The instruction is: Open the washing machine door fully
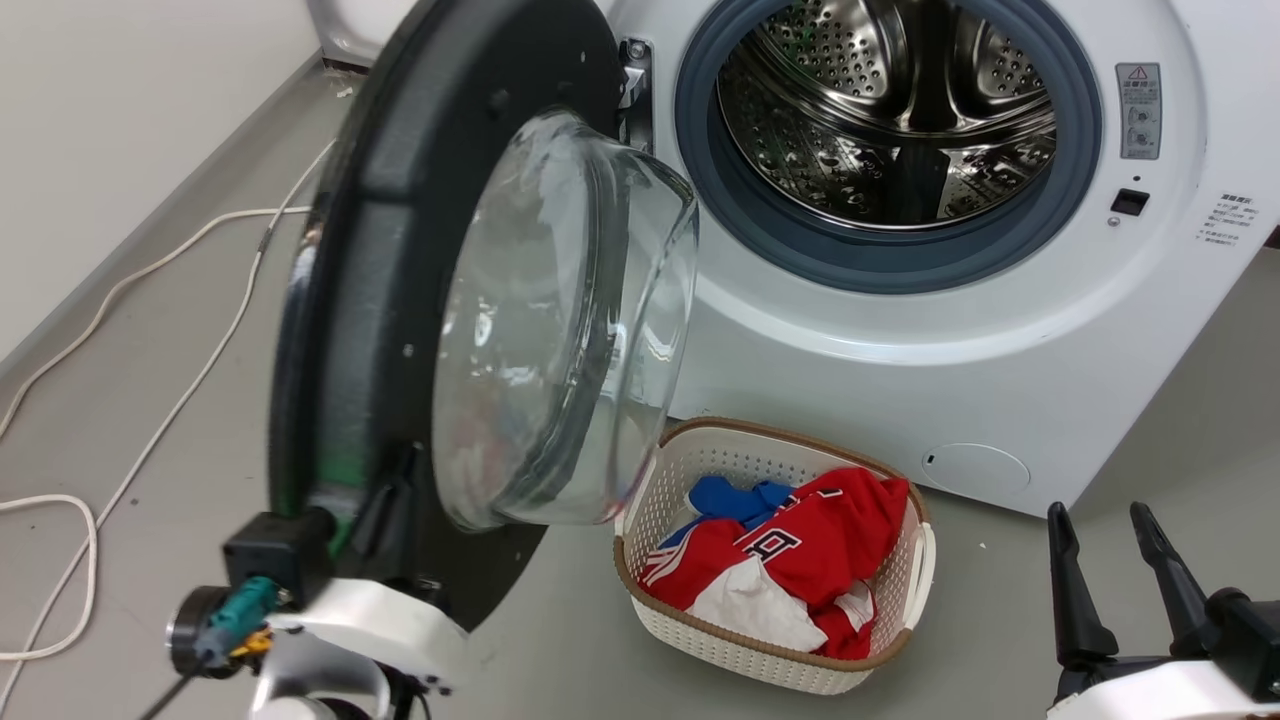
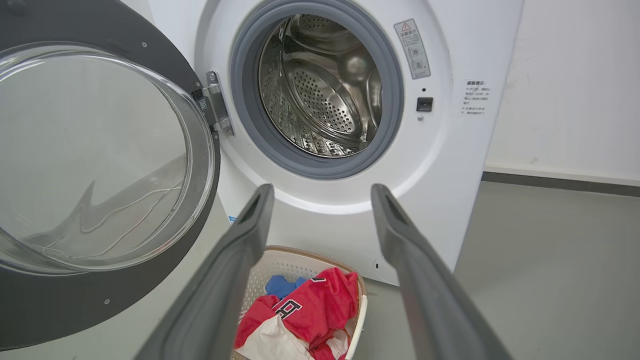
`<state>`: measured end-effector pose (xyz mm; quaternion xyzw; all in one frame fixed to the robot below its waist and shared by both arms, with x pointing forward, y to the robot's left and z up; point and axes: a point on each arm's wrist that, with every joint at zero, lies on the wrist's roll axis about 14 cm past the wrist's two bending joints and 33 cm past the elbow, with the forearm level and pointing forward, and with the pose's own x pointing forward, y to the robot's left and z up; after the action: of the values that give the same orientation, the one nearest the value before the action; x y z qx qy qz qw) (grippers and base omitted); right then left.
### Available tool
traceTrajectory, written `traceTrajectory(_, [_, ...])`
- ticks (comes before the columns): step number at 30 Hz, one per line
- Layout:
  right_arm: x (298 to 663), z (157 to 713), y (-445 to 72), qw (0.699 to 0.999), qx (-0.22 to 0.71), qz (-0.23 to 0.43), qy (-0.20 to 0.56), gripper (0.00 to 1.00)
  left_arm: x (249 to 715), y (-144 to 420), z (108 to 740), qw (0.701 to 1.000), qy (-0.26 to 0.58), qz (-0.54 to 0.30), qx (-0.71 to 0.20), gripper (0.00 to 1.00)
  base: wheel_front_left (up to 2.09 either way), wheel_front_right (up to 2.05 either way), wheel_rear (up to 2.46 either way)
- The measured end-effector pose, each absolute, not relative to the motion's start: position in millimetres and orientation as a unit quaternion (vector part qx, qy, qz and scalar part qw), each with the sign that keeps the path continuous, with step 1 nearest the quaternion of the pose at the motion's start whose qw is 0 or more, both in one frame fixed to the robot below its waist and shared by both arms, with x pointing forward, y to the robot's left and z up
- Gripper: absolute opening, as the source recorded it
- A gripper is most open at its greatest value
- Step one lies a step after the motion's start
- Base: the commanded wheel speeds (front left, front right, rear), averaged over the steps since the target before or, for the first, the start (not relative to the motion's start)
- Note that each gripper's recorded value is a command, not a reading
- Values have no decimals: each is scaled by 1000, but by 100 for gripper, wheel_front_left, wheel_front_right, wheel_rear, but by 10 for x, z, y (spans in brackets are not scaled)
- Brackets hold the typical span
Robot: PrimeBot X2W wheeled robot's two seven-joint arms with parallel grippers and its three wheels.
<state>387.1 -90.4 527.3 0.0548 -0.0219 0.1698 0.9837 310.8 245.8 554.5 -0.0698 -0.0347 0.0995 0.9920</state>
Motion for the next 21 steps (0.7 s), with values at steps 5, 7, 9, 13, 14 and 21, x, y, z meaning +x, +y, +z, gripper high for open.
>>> traceTrajectory(5, [3875,5244,-938,985,57,164,-18,100,3168,2841,5532,988,-32,137,-58,0,0,0,0])
traceTrajectory(7, [3866,5214,-986,986,58,157,-14,100,3195,3014,5515,986,-28,154,-55,0,0,0,0])
traceTrajectory(9, [3855,5199,-1035,987,58,150,-12,100,3219,3175,5483,984,-22,169,-53,0,0,0,0])
traceTrajectory(13, [3833,5166,-1128,989,58,136,-7,100,3272,3481,5431,979,-11,196,-48,0,0,0,0])
traceTrajectory(14, [3831,5155,-1153,989,58,133,-5,100,3290,3553,5422,978,-8,201,-47,0,0,0,0])
traceTrajectory(21, [3879,5099,-1239,991,58,119,3,100,3455,3909,5270,971,26,230,-58,0,0,0,0])
